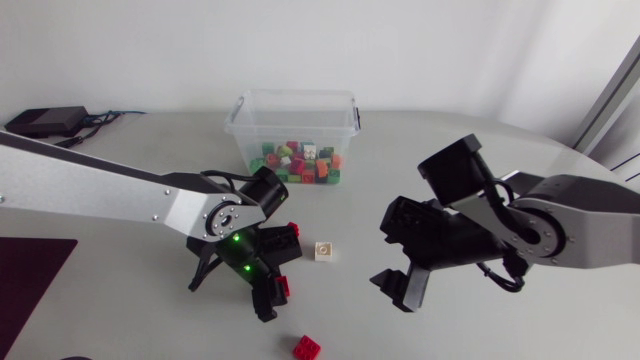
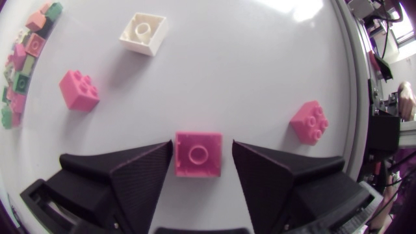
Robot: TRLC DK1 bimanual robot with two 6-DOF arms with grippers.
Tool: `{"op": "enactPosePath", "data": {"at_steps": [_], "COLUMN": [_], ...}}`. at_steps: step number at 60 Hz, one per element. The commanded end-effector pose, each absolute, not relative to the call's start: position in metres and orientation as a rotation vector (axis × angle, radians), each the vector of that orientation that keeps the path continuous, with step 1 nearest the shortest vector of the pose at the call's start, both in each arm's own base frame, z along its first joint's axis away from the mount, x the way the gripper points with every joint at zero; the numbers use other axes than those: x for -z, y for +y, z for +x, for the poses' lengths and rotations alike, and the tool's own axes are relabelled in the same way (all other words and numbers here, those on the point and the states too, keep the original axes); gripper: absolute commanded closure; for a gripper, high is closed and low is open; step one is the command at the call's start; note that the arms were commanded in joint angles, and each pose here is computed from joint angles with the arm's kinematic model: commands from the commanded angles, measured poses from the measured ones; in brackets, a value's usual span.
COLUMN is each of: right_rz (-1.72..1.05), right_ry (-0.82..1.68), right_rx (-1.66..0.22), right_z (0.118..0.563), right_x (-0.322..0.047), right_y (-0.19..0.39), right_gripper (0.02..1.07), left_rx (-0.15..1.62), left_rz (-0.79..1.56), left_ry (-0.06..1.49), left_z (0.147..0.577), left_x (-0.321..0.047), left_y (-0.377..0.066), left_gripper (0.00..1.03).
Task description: Place the duplo bricks in the container
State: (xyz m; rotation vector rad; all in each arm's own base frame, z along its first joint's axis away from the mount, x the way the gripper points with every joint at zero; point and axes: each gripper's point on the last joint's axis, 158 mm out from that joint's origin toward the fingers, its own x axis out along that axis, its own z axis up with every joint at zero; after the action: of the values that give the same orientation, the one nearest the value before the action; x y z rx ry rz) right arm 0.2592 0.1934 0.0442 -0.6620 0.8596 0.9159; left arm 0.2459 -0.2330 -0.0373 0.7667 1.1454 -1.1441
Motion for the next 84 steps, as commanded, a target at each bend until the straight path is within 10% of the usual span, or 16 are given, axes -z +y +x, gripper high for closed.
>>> {"op": "enactPosePath", "data": {"at_steps": [1, 17, 84], "right_rz": [-0.705, -0.736, -0.903], "right_ry": [0.839, 0.846, 0.958], "right_rx": [-0.957, -1.079, -1.211], "right_z": [0.264, 0.271, 0.334], "right_x": [-0.042, -0.027, 0.036], "right_y": [0.204, 0.236, 0.269], "right_gripper": [0.08, 0.16, 0.16], "left_rx": [1.193, 1.261, 1.093], "left_rz": [0.781, 0.817, 0.593], "left_ry": [1.123, 1.135, 0.758], "left_z": [0.245, 0.224, 0.314], "left_x": [0.04, 0.044, -0.137], "left_y": [-0.242, -0.237, -0.185], "left_gripper": [0.47, 0.64, 0.64]}}
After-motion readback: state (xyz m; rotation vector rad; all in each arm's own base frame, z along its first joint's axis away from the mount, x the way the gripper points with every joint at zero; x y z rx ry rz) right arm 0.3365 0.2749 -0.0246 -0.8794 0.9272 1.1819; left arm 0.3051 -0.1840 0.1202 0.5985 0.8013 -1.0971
